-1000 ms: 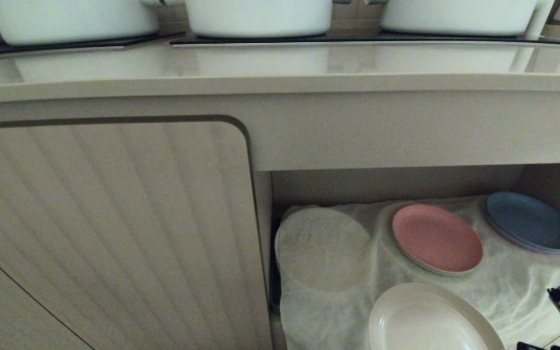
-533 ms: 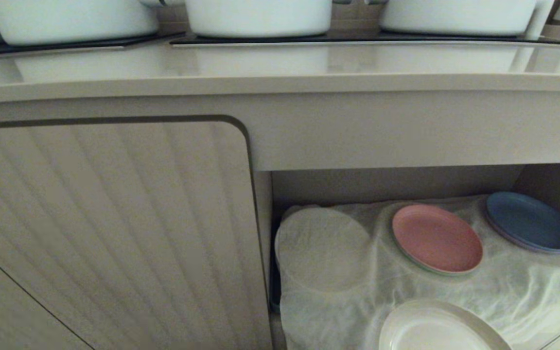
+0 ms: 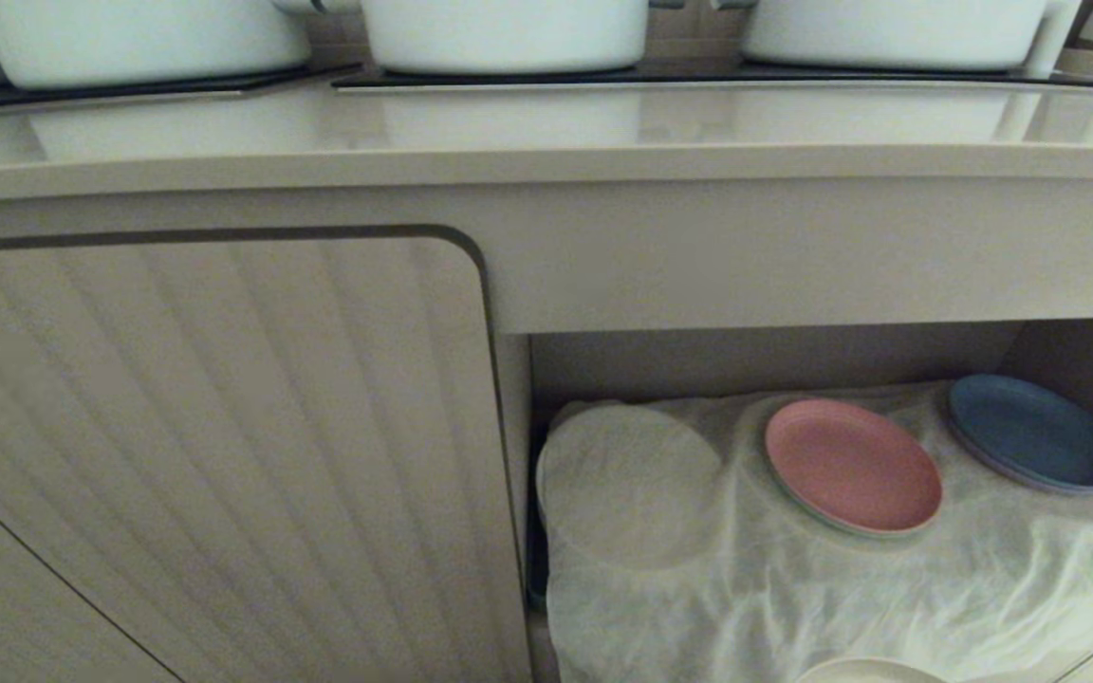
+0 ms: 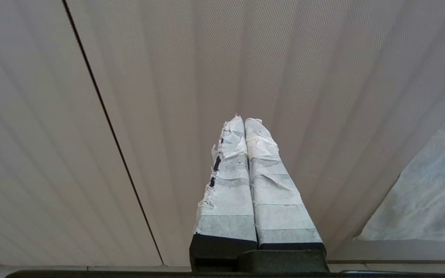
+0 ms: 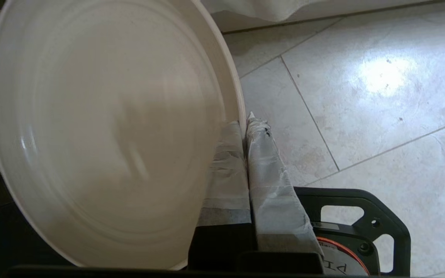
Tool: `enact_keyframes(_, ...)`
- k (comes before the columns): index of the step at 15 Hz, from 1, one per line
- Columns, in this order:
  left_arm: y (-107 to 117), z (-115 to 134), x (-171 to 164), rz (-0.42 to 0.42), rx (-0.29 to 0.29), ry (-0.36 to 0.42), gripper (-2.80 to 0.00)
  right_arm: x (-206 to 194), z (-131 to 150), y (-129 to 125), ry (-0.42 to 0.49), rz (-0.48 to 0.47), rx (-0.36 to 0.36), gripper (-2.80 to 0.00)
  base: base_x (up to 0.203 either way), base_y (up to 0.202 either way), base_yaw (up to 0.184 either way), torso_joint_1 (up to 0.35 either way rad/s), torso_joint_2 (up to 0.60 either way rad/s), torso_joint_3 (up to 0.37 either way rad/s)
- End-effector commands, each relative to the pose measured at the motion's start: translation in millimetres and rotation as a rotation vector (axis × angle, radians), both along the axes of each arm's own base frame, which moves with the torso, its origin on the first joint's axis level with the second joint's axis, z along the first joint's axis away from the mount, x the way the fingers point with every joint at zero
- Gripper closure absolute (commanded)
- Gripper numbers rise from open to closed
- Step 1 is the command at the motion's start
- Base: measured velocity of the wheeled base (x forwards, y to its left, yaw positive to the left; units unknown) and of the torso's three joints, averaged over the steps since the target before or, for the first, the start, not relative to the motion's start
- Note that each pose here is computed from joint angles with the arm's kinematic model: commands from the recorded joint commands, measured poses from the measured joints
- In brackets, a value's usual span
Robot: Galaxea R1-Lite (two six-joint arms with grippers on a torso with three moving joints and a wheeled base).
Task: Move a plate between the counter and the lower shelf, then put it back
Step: Put the plate
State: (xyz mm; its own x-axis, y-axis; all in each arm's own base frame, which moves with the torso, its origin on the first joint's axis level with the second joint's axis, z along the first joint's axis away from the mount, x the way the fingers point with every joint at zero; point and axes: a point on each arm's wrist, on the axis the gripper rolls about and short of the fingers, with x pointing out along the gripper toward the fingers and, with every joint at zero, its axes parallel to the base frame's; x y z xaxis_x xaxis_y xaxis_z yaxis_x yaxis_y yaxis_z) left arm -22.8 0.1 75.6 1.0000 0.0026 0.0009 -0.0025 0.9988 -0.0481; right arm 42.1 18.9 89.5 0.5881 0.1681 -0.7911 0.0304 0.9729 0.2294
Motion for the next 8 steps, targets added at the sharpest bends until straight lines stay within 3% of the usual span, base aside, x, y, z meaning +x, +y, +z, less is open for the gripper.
enact_keyframes(1,0.0,0.0,0.0,0.000,-0.001,-0.001,0.00,-1.1,0.0,-0.4,-0.005,0.000,0.005,0.00,0.000,0.000,0.000,0.000,0.00,0.000)
enact_keyframes(8,0.0,0.0,0.0,0.000,-0.001,-0.001,0.00,-1.5,-0.7,0.6,0.000,0.021,0.004,0.00,0.000,0.000,0.000,0.000,0.00,0.000)
